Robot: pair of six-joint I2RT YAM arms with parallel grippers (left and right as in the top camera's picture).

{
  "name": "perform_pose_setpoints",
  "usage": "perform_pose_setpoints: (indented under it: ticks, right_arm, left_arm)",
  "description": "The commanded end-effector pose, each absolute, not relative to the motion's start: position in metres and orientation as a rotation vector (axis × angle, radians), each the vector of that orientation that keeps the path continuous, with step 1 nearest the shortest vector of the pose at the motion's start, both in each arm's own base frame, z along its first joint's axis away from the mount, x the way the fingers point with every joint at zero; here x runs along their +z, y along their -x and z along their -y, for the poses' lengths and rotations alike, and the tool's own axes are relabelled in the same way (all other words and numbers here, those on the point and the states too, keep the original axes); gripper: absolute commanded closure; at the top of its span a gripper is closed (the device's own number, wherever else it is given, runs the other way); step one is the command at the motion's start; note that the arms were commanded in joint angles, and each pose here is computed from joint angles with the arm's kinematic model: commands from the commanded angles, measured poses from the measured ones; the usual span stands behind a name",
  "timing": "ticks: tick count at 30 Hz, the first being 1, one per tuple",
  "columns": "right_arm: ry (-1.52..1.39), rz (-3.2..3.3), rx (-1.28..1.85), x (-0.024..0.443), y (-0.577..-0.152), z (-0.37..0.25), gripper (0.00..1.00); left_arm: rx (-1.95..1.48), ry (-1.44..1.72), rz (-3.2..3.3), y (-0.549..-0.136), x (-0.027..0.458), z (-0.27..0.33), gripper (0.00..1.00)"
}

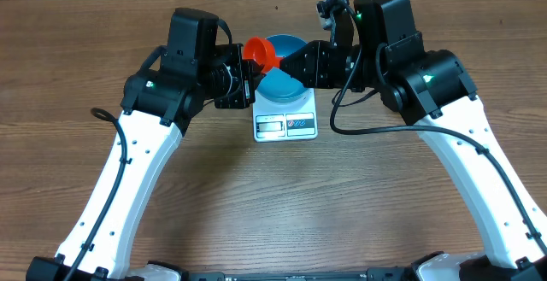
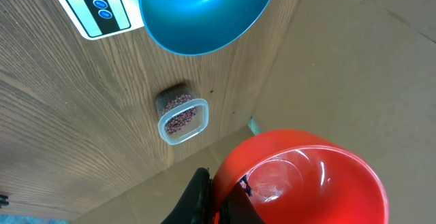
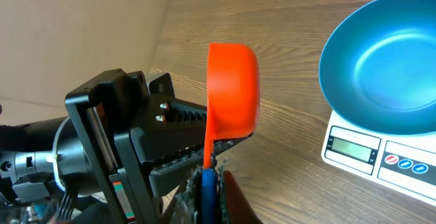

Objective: Scoop item into bowl and weigh 150g on scale
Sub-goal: 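Take the scoop with the right gripper and carry it toward the bean tub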

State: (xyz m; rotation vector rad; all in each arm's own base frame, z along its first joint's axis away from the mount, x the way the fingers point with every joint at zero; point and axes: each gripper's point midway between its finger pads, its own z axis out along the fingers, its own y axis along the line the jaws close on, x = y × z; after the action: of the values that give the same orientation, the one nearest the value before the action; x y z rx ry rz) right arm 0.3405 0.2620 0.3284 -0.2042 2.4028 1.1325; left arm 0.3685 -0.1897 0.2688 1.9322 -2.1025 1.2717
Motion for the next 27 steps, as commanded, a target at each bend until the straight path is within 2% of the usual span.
perform_pose_setpoints:
  ticks: [1, 5, 9, 12, 18, 20, 22, 25, 27]
  right_arm:
    - [0.222, -2.386, 1.142, 0.332, -0.341, -0.265, 0.96]
    - [0.221, -2.387, 1.141, 0.332, -0.341, -0.265, 0.96]
    - [0.191, -2.399, 1.094, 0.328, -0.344, -0.260, 0.96]
    - [0.112, -2.438, 0.987, 0.316, -0.352, -0.242, 0.96]
    - [-0.027, -2.479, 0.895, 0.304, -0.369, -0.194, 0.96]
    - [-0.075, -2.488, 0.864, 0.301, -0.374, -0.173, 0.96]
    - [-0.102, -2.495, 0.838, 0.299, -0.375, -0.156, 0.96]
    - [-0.139, -2.486, 0.795, 0.303, -0.373, -0.122, 0.96]
    - [-0.159, -2.471, 0.768, 0.309, -0.369, -0.105, 0.96]
  left_arm:
    - [1.299, -1.934, 2.078, -0.369, 0.277, 0.189, 0.94]
    - [1.299, -1.932, 2.081, -0.369, 0.277, 0.189, 0.69]
    - [1.315, -1.860, 2.190, -0.369, 0.277, 0.189, 0.55]
    - [1.342, -1.622, 2.517, -0.370, 0.276, 0.187, 0.44]
    - [1.259, -1.106, 3.121, -0.378, 0.272, 0.174, 0.42]
    - [1.213, -0.914, 3.266, -0.380, 0.272, 0.172, 0.38]
    - [1.178, -0.760, 3.358, -0.380, 0.272, 0.171, 0.35]
    - [1.112, -0.357, 3.549, -0.384, 0.276, 0.172, 0.34]
    - [1.088, -0.244, 3.589, -0.384, 0.276, 0.172, 0.33]
